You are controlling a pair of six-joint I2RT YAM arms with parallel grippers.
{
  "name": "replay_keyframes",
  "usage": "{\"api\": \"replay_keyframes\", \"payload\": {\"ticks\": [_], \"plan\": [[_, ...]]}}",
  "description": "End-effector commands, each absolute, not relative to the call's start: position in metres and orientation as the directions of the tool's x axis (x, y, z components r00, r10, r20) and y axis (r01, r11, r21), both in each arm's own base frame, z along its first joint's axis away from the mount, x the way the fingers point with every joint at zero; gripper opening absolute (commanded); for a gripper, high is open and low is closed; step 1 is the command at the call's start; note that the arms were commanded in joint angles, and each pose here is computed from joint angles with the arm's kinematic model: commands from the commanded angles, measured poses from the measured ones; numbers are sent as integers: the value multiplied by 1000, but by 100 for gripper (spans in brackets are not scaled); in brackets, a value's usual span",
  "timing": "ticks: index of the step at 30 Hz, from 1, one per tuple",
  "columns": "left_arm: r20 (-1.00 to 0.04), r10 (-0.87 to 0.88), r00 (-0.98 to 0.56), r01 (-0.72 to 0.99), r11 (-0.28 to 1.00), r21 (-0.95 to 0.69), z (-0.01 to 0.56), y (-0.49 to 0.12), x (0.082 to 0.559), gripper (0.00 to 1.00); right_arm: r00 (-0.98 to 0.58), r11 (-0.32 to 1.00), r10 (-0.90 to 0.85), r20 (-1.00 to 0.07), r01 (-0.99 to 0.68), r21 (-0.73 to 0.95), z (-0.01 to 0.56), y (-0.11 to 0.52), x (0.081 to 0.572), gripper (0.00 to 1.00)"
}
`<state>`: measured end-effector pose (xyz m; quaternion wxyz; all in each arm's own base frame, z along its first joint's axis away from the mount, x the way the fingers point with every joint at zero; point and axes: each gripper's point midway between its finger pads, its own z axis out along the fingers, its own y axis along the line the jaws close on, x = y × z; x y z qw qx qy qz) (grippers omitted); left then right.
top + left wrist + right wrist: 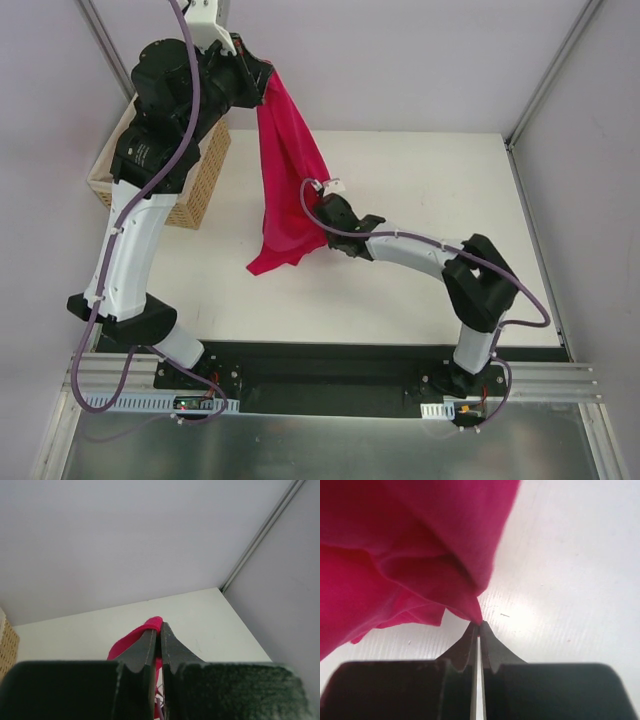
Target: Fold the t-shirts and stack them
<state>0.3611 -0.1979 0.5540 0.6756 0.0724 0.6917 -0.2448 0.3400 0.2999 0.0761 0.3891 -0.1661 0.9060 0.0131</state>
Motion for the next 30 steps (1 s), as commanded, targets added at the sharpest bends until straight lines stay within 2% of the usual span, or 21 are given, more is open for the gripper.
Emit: {"api": "replay_keyframes", "payload": {"ticks": [1,6,13,20,26,30], "plan": [[-964,-263,48,433,875,-217,591,-178,343,0,-471,950,-256,-844,-287,-128,183,286,347,1],[-955,-288,69,451,863,-227,603,-173,327,0,-266,961,-205,-942,-237,-142,322,252,335,1],[-930,-350,111,500,829,-252,629,-159,284,0,-47,964,-172,-984,-216,-158,460,198,285,1],[-866,-470,170,642,720,-264,676,-140,197,0,110,941,-77,-991,-322,-109,539,153,213,1],[-788,-569,236,742,629,-232,705,-113,113,0,181,892,63,-982,-451,-26,572,111,172,1],[-744,-605,282,765,610,-205,713,-95,75,0,216,866,101,-971,-499,-21,586,97,159,1]]}}
